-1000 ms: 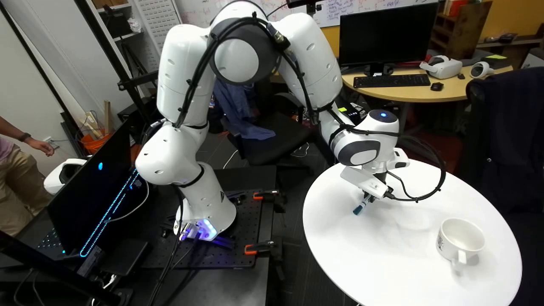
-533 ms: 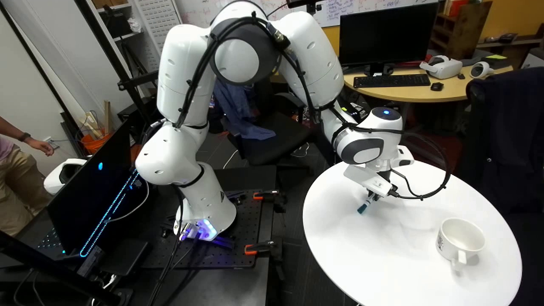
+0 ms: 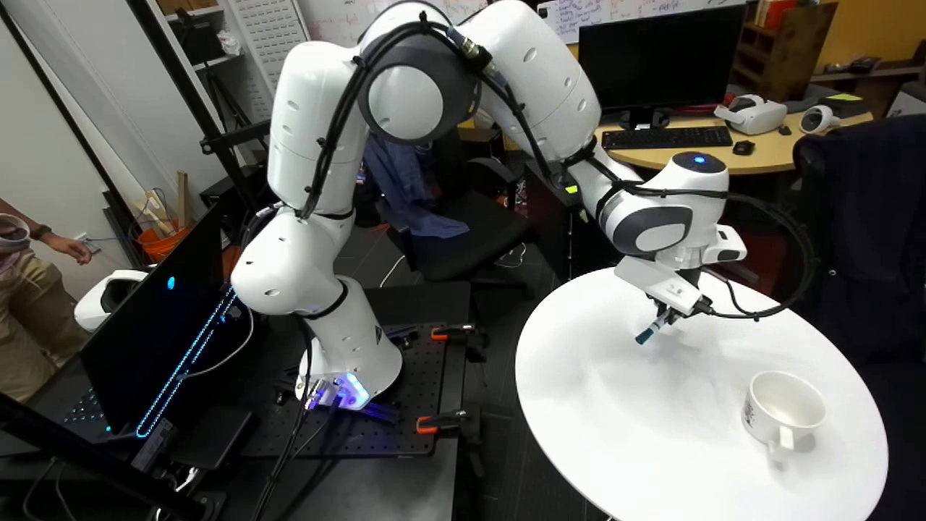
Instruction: Pick up the pen from the table and slightly move it forward.
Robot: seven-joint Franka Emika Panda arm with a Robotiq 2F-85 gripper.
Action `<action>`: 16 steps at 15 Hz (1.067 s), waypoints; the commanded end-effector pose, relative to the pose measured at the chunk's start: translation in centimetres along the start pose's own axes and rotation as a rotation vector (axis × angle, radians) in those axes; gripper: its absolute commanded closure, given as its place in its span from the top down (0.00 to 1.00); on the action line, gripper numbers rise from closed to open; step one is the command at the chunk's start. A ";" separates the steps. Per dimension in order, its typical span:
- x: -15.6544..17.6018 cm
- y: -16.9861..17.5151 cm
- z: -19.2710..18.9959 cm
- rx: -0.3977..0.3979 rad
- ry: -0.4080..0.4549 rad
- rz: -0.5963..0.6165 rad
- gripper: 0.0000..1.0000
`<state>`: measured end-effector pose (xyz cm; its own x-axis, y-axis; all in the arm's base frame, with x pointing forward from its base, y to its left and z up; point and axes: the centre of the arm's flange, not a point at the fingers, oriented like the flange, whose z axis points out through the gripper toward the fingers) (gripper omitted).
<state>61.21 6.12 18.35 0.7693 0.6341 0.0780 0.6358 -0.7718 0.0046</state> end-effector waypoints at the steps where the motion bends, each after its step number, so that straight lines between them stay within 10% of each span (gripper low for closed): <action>1: 4.7 2.1 -1.5 0.032 -0.019 0.088 0.05; 16: 11.1 7.7 3.8 0.040 -0.092 0.226 0.05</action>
<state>72.39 6.90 16.39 0.8806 0.4737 -0.0081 0.4728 -0.8798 -0.0493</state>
